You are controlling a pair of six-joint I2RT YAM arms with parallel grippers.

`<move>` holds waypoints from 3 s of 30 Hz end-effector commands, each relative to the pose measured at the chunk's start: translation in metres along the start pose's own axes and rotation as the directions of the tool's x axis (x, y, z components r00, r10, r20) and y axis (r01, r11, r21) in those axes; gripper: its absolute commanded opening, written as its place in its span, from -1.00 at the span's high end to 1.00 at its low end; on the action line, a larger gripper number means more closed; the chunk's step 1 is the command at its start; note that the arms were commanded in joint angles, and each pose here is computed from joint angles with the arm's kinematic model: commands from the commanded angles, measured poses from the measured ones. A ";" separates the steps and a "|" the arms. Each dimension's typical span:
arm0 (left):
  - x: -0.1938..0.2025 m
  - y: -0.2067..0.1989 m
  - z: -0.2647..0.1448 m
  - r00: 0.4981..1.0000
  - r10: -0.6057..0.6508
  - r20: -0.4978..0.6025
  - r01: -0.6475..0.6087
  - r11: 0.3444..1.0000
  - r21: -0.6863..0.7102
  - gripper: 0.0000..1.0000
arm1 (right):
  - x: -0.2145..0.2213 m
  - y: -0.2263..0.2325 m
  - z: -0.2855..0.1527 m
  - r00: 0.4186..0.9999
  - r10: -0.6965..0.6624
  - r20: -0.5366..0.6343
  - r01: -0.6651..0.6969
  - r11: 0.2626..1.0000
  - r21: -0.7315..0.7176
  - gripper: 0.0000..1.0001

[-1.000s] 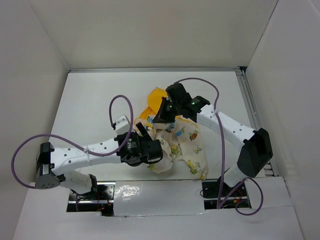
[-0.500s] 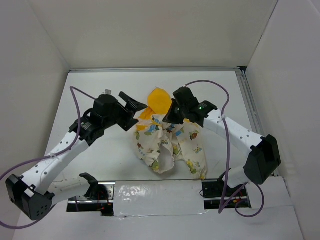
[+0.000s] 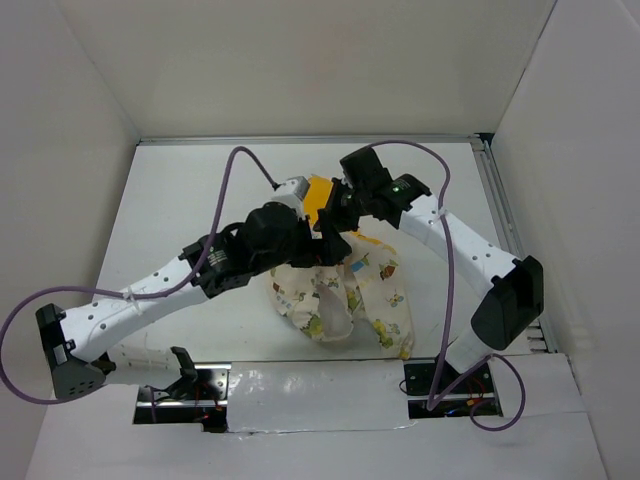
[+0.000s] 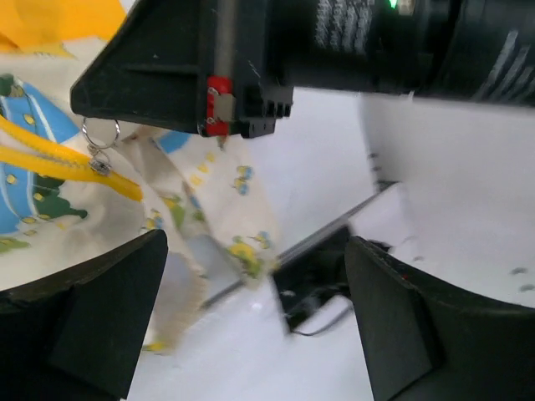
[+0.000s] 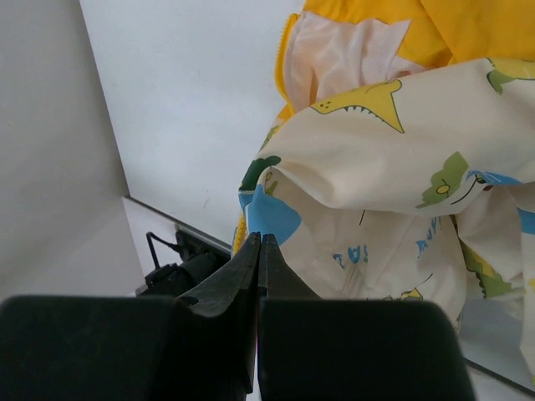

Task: Zip up the jacket

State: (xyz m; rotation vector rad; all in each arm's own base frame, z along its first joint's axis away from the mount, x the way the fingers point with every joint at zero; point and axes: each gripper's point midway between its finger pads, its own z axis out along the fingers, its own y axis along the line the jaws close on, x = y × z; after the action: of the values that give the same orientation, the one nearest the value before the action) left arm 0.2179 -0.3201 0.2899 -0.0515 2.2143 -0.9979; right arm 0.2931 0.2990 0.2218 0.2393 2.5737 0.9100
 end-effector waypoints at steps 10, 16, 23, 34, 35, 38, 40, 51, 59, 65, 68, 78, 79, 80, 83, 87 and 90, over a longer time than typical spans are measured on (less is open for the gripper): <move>-0.025 0.028 0.009 0.763 0.644 0.049 -0.611 0.745 -0.268 -0.95 | -0.008 0.007 -0.021 0.996 -0.086 -0.018 0.087 0.996 0.035 1.00; -0.006 0.032 0.027 0.577 0.816 -0.020 -0.795 0.557 -0.240 -0.99 | -0.009 0.006 -0.016 0.995 -0.091 -0.037 0.093 0.994 0.051 1.00; 0.010 0.026 0.015 0.471 0.882 0.014 -0.868 0.466 -0.170 -0.94 | -0.013 0.009 -0.011 0.995 -0.072 -0.067 0.075 0.996 0.038 1.00; 0.002 0.028 0.013 0.292 0.955 0.042 -0.924 0.293 -0.246 -0.71 | -0.007 0.018 -0.018 0.991 -0.079 -0.108 0.077 0.997 -0.015 1.00; 0.001 0.028 0.016 0.279 0.960 0.036 -0.926 0.278 -0.254 -0.69 | -0.007 0.019 -0.018 0.990 -0.082 -0.111 0.080 0.997 -0.020 1.00; 0.010 0.040 0.022 0.287 0.958 -0.024 -0.931 0.273 -0.244 -0.64 | -0.007 0.018 -0.018 0.990 -0.081 -0.115 0.079 0.997 -0.018 1.00; 0.014 0.046 0.021 0.288 0.956 -0.051 -0.933 0.268 -0.242 -0.62 | -0.007 0.019 -0.020 0.990 -0.080 -0.116 0.077 0.997 -0.025 1.00; 0.022 0.071 0.023 0.326 0.933 -0.154 -0.919 0.274 -0.283 -0.48 | -0.007 0.021 -0.025 0.989 -0.076 -0.126 0.069 0.996 -0.060 1.00; 0.012 0.051 0.025 0.327 0.944 -0.052 -0.911 0.300 -0.284 0.15 | -0.003 0.020 -0.020 0.986 -0.082 -0.143 0.073 0.995 -0.067 1.00; 0.002 0.024 0.027 0.273 0.960 0.056 -0.924 0.278 -0.263 1.00 | 0.000 0.021 -0.012 0.982 -0.142 -0.122 0.139 0.990 -0.029 1.00; 0.006 0.020 0.021 0.288 0.954 0.079 -0.928 0.299 -0.222 1.00 | -0.012 0.018 -0.006 0.980 -0.197 -0.033 0.198 0.980 0.034 1.00; 0.034 -0.006 -0.031 0.365 0.894 0.260 -0.930 0.360 0.067 1.00 | -0.053 0.048 -0.001 0.949 -0.227 0.219 0.232 0.973 0.005 1.00; 0.038 -0.004 -0.032 0.386 0.887 0.254 -0.922 0.378 0.081 1.00 | -0.057 0.049 0.001 0.949 -0.219 0.228 0.221 0.975 0.018 1.00; 0.039 -0.002 -0.035 0.397 0.883 0.250 -0.918 0.386 0.091 1.00 | -0.070 0.057 -0.003 0.938 -0.216 0.271 0.215 0.976 0.031 1.00; 0.053 0.008 -0.036 0.438 0.873 0.216 -0.899 0.418 0.133 1.00 | -0.080 0.054 0.009 0.932 -0.212 0.294 0.194 0.977 0.090 1.00; 0.063 0.020 -0.037 0.478 0.853 0.210 -0.878 0.455 0.147 1.00 | -0.092 0.030 0.023 0.926 -0.216 0.310 0.159 0.967 0.199 1.00; 0.058 0.017 -0.043 0.479 0.834 0.273 -0.878 0.458 0.140 1.00 | -0.080 0.023 0.027 0.919 -0.252 0.302 0.218 0.966 0.142 1.00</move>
State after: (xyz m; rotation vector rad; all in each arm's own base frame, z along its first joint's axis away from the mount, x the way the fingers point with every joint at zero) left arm 0.1567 -0.2900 0.2319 1.0993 1.6451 -0.4942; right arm 0.3727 0.3151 0.2364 0.1078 2.3703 0.5818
